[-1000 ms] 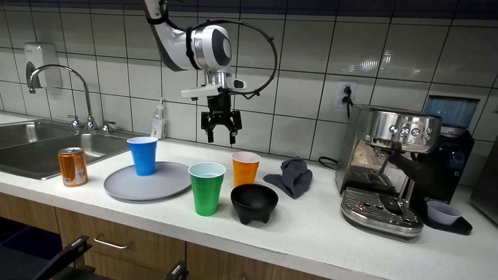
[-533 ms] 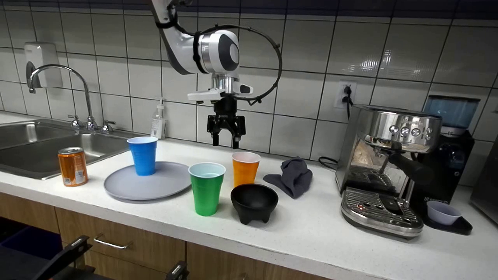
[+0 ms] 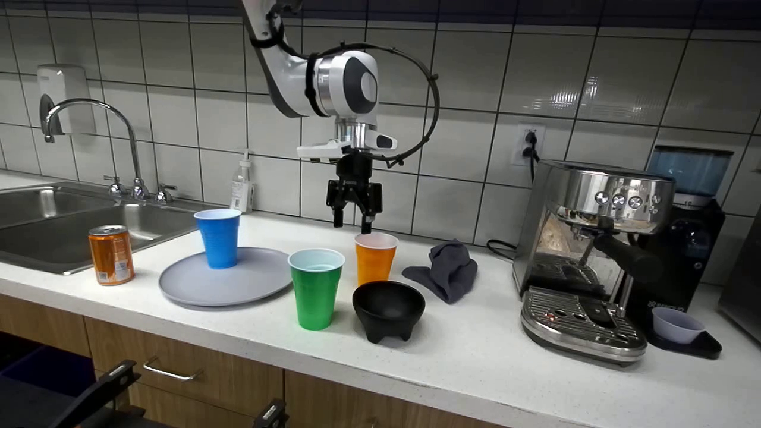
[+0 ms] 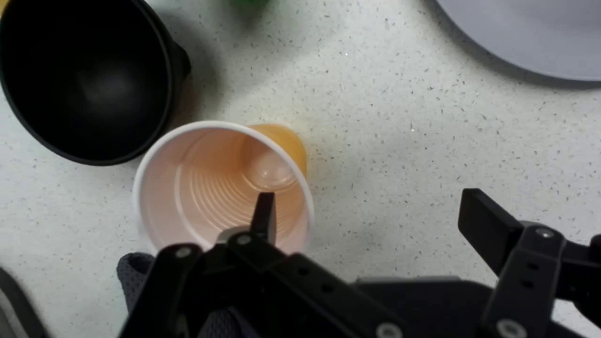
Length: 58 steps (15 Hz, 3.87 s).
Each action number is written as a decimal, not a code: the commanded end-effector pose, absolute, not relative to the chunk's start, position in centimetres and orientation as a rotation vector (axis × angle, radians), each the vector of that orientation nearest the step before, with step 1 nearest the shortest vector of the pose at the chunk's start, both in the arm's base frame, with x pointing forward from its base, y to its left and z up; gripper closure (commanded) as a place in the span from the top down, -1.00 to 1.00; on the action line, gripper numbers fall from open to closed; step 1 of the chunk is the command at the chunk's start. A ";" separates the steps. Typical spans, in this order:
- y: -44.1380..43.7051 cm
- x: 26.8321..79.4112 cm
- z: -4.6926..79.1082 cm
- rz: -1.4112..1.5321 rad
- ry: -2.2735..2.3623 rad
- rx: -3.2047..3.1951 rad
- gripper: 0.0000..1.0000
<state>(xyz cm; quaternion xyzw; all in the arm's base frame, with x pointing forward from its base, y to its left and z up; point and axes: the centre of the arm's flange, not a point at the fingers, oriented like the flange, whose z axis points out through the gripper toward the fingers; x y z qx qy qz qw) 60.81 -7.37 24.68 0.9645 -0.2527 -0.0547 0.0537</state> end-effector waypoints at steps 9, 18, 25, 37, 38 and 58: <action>-8.8 62.5 23.0 -0.101 -0.934 2.893 0.47; -8.6 61.8 23.6 -0.091 -0.959 2.882 -0.75; -9.0 60.3 25.4 -0.056 -0.986 2.869 -0.98; -2.2 56.3 29.7 -0.012 -0.797 2.937 -0.98; -1.4 55.9 29.9 -0.011 -0.771 2.947 -0.98; 12.9 51.1 30.5 -0.062 -0.280 3.041 -0.98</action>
